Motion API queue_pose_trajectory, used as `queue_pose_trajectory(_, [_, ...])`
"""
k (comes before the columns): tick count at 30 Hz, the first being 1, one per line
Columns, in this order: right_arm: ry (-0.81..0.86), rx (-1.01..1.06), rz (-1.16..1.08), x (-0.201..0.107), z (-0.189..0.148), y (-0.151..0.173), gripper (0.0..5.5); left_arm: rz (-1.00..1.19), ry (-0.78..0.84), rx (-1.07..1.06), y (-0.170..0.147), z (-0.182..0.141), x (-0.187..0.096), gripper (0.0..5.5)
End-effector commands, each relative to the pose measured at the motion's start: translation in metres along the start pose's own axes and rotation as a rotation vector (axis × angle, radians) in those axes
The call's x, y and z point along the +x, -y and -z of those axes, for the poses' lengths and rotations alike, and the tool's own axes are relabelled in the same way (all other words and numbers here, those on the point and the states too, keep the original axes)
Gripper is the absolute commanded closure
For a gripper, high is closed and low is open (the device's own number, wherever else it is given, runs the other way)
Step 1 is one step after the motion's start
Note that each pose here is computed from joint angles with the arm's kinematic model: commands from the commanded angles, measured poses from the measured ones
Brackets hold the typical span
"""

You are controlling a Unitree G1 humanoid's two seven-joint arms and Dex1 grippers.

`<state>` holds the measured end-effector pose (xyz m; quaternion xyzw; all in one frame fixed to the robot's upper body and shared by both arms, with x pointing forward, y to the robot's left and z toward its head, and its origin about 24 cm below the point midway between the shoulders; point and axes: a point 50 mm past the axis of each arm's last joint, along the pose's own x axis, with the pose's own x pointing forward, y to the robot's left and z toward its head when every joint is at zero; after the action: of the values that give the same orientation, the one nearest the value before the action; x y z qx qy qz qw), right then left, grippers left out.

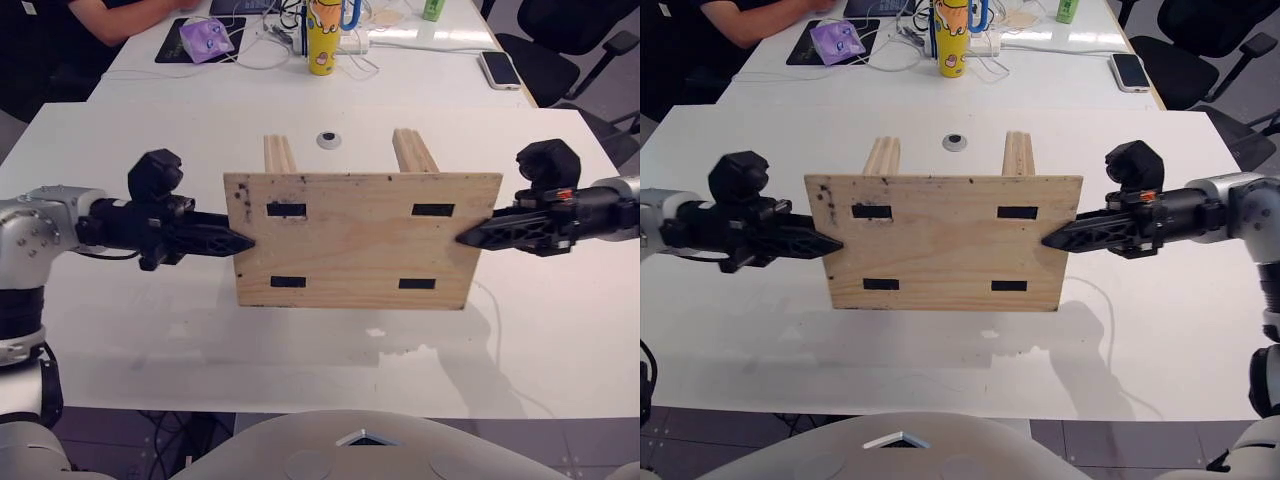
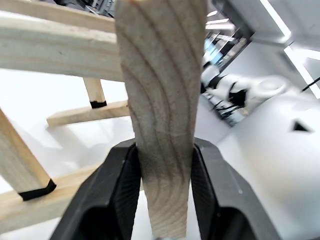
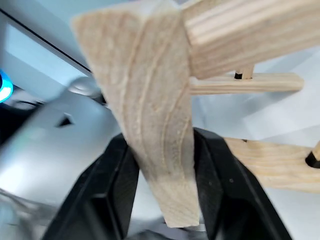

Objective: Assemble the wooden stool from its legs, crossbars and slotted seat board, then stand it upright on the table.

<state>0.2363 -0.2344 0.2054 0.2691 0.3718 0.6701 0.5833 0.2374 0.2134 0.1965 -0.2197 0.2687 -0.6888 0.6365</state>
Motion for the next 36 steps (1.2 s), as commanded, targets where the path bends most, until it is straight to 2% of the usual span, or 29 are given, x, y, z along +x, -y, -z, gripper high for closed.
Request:
queue_pose_trajectory(1, [-0.031, 0.197, -0.303, 0.012, -0.023, -0.05, 4.01, 0.091, -0.034, -0.102, 0.042, -0.038, -0.006, 4.17])
queue_pose_trajectory(4, [0.041, 0.269, -0.299, 0.008, -0.032, -0.035, 4.01, 0.063, -0.002, -0.17, 0.035, -0.04, -0.012, 4.17])
queue_pose_trajectory(9, [0.106, 0.421, -0.165, 0.009, -0.022, 0.016, 4.01, -0.026, 0.074, -0.314, -0.006, -0.019, -0.016, 4.17])
queue_pose_trajectory(13, [0.228, 0.518, -0.123, -0.003, -0.011, 0.043, 3.27, -0.094, 0.215, -0.371, -0.037, -0.017, -0.025, 3.42])
queue_pose_trajectory(17, [0.299, 0.546, -0.063, -0.012, -0.005, 0.056, 2.65, -0.2, 0.364, -0.409, -0.057, -0.009, -0.049, 2.82])
queue_pose_trajectory(19, [0.331, 0.521, -0.034, -0.019, -0.004, 0.059, 2.33, -0.244, 0.422, -0.405, -0.059, -0.005, -0.062, 2.78])
queue_pose_trajectory(22, [0.355, 0.446, 0.073, -0.037, 0.006, 0.062, 2.33, -0.35, 0.423, -0.357, -0.053, 0.012, -0.087, 2.78])
queue_pose_trajectory(26, [0.266, 0.292, 0.326, -0.067, 0.055, 0.074, 2.33, -0.553, 0.261, -0.33, -0.035, 0.078, -0.126, 2.78])
queue_pose_trajectory(28, [0.129, 0.238, 0.353, -0.066, 0.085, 0.068, 2.51, -0.583, 0.014, -0.255, -0.02, 0.111, -0.125, 2.78])
queue_pose_trajectory(30, [-0.034, 0.183, 0.313, -0.052, 0.105, 0.059, 2.72, -0.492, -0.204, -0.147, 0.003, 0.125, -0.107, 2.78])
queue_pose_trajectory(32, [-0.13, 0.128, 0.248, -0.036, 0.116, 0.05, 3.07, -0.419, -0.31, -0.066, 0.02, 0.123, -0.088, 3.05])
queue_pose_trajectory(34, [-0.182, 0.03, 0.213, -0.016, 0.123, 0.048, 3.43, -0.35, -0.363, 0.026, 0.03, 0.115, -0.066, 3.39])
queue_pose_trajectory(35, [-0.212, -0.041, 0.216, -0.004, 0.126, 0.049, 3.54, -0.319, -0.353, 0.067, 0.034, 0.111, -0.054, 3.51])
queue_pose_trajectory(36, [-0.24, -0.073, 0.176, 0.009, 0.129, 0.046, 3.71, -0.277, -0.276, 0.074, 0.037, 0.104, -0.041, 3.67])
